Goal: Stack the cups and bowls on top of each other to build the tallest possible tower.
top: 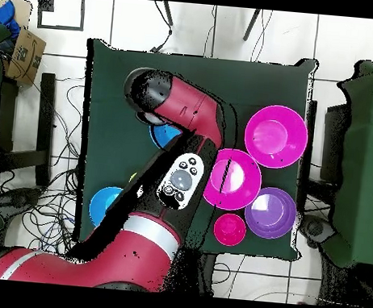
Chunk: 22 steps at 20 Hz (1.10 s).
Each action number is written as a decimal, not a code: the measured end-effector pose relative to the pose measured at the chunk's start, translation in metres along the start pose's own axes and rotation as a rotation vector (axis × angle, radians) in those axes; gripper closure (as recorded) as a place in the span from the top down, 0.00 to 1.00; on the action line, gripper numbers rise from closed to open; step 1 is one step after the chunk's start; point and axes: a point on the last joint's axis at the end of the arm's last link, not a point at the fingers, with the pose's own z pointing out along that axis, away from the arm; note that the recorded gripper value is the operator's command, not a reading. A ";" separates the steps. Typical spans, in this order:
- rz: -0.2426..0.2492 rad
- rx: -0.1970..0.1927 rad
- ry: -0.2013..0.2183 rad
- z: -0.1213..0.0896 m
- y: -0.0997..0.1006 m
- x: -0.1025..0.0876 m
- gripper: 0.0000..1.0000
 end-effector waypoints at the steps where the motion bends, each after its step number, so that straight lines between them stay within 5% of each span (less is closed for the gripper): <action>1: 0.001 0.000 0.000 0.000 0.000 0.000 0.00; 22: 0.018 0.014 -0.022 0.008 -0.007 0.004 0.00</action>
